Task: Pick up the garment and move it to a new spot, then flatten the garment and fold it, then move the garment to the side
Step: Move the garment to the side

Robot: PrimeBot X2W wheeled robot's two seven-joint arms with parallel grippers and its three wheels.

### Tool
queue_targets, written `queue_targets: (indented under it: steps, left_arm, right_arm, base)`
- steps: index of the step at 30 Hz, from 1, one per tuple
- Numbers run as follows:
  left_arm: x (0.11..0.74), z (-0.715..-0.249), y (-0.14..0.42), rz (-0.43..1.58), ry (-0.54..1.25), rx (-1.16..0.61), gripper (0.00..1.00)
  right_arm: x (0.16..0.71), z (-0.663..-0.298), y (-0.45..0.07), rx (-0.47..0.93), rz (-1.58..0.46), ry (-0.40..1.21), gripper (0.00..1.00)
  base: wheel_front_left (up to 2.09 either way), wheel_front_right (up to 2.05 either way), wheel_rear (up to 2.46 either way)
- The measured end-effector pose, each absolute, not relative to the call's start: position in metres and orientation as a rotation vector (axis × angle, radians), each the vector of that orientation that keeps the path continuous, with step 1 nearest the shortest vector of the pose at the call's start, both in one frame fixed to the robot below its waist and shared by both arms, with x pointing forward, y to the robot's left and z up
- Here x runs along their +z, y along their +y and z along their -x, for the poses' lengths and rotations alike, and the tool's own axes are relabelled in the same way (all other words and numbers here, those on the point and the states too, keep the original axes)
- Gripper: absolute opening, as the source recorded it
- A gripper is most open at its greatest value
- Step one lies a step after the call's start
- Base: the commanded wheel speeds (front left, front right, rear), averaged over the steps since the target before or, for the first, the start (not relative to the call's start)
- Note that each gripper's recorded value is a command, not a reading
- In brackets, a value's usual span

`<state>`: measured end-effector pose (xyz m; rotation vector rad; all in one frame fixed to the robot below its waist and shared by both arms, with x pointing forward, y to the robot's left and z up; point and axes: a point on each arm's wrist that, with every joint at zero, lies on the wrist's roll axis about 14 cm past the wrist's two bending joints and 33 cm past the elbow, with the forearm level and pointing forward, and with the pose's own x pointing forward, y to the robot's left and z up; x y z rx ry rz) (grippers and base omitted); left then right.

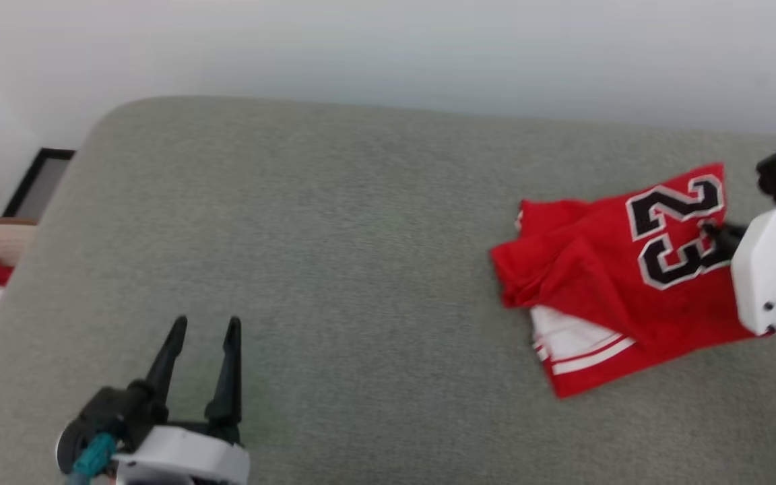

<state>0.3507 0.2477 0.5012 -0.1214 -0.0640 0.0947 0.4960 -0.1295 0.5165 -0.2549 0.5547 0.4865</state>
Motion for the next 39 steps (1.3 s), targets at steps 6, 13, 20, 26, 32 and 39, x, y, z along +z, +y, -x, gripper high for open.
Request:
queue_targets:
  steps: [6,13,20,26,32,39]
  left_arm:
    - [0.510,-0.385,0.226,0.108,-0.090,0.008,1.00]
    - [0.518,-0.427,0.193,0.078,-0.119,-0.113,1.00]
    - [0.518,-0.467,0.158,0.052,-0.135,-0.240,1.00]
    - [0.509,-0.497,0.128,0.038,-0.136,-0.342,1.00]
    - [0.494,-0.520,0.098,0.039,-0.124,-0.429,1.00]
    - [0.468,-0.536,0.074,0.054,-0.091,-0.497,1.00]
  right_arm:
    - [0.538,-0.510,-0.164,0.418,0.338,0.476,0.00]
    - [0.547,-0.520,-0.200,0.349,0.362,0.434,0.00]
    - [0.543,-0.524,-0.242,0.263,0.364,0.423,0.00]
    - [0.543,-0.524,-0.284,0.180,0.394,0.413,0.00]
    - [0.540,-0.524,-0.328,0.099,0.460,0.414,0.00]
    - [0.532,-0.521,-0.379,0.013,0.559,0.444,0.00]
  base:
    - [0.00,0.00,0.00]
    - [0.00,0.00,0.00]
    - [0.00,0.00,0.00]
    - [0.00,0.00,0.00]
    - [0.00,0.00,0.00]
    - [0.00,0.00,0.00]
